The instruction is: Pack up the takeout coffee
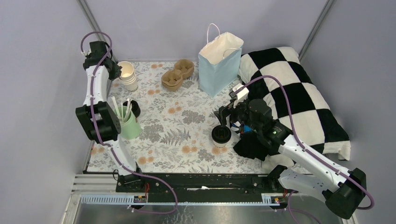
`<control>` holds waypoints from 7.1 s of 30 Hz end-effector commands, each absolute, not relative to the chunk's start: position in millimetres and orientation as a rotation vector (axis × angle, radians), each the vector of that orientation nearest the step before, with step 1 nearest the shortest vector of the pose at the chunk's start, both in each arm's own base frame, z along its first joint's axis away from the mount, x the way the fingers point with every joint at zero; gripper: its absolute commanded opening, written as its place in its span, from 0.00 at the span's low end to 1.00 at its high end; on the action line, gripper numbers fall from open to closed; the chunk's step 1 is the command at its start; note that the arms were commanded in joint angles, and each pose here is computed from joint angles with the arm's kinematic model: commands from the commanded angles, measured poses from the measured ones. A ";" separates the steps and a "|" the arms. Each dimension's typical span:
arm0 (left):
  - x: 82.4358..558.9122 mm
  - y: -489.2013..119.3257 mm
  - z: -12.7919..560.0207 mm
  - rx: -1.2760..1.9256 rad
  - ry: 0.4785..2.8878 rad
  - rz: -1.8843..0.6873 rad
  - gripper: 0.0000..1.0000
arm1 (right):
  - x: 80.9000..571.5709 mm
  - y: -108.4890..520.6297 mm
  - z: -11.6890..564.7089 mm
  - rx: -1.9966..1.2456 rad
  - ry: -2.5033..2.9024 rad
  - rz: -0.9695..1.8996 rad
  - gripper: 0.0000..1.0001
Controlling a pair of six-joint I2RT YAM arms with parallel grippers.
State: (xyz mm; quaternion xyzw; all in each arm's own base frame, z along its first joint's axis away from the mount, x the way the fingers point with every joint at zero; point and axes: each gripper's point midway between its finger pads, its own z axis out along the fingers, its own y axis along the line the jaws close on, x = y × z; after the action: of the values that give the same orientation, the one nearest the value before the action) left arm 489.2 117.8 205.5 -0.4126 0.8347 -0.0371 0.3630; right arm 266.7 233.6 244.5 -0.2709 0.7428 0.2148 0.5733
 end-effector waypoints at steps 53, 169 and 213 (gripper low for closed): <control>317.2 -357.1 139.0 0.005 2.663 -0.687 0.00 | 237.2 116.4 316.7 -0.201 1.745 0.272 1.00; 449.2 -82.7 326.5 -0.557 2.237 -0.683 0.10 | 237.2 167.9 274.0 -0.325 1.959 0.447 1.00; 231.3 -309.8 513.2 0.004 1.460 -2.323 0.06 | 258.5 256.3 462.3 -0.092 1.746 1.498 1.00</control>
State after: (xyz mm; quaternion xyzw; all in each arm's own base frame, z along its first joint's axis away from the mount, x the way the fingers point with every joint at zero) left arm 239.9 -313.3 497.8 -0.0181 0.5499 -0.8152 0.1810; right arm 250.7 265.5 448.4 -0.0452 0.7104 0.5921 0.3778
